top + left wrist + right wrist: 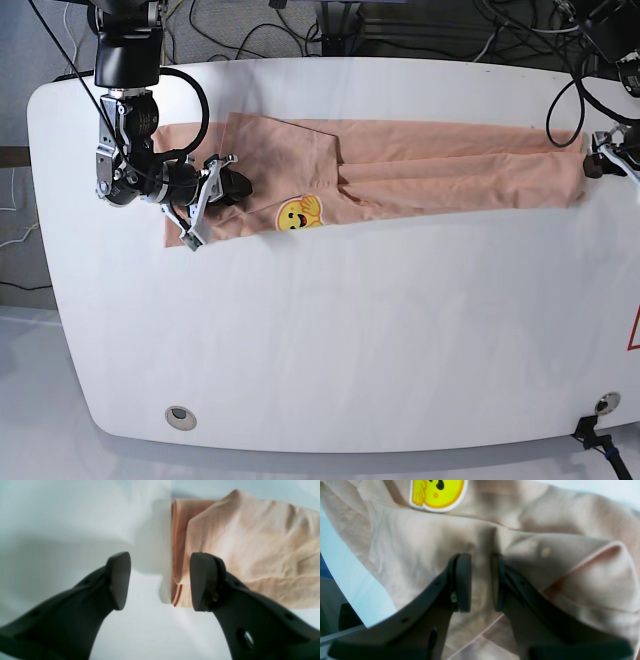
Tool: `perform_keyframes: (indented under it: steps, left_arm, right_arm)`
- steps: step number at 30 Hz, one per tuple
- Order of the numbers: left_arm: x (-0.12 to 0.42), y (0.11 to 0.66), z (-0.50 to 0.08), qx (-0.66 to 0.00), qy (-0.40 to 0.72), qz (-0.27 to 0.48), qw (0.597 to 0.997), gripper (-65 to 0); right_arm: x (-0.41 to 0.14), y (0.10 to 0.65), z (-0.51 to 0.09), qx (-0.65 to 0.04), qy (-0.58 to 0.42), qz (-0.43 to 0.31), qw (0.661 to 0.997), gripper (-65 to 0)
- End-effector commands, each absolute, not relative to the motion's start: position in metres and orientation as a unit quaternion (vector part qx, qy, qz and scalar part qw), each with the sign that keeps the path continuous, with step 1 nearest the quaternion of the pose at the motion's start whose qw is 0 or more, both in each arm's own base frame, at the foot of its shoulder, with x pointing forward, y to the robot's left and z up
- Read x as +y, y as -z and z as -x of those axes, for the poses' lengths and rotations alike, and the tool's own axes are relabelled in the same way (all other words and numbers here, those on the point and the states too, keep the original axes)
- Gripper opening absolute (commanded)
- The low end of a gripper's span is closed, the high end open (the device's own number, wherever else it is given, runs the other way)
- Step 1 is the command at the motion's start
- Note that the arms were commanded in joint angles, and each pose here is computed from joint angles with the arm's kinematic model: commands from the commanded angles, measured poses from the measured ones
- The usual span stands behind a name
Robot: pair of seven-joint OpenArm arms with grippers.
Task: Fold the T-shirt properly
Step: 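Move the left gripper to the strip's other end and grasp it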
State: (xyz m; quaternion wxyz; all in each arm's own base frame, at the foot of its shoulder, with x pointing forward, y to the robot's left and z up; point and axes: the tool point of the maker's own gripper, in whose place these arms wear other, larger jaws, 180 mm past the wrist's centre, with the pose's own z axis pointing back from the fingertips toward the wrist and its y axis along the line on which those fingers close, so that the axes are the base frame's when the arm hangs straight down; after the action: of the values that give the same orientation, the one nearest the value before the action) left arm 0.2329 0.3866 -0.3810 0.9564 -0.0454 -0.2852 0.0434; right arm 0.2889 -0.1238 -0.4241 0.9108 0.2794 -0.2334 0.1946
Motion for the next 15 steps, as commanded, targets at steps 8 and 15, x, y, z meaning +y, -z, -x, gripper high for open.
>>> perform_keyframes:
  steps: [8, 15]
  left_arm:
    - [0.372, 0.377, -0.248, -0.291, -0.008, 0.053, 0.955, -29.4]
    - [0.373, 0.388, -0.240, -0.277, -0.021, 0.063, 0.959, -29.4]
  right_arm:
    - [-0.135, 0.437, -0.277, -0.194, -0.206, -0.250, 0.926, -51.7]
    - [-0.135, 0.437, -0.277, -0.194, -0.206, -0.250, 0.926, -51.8]
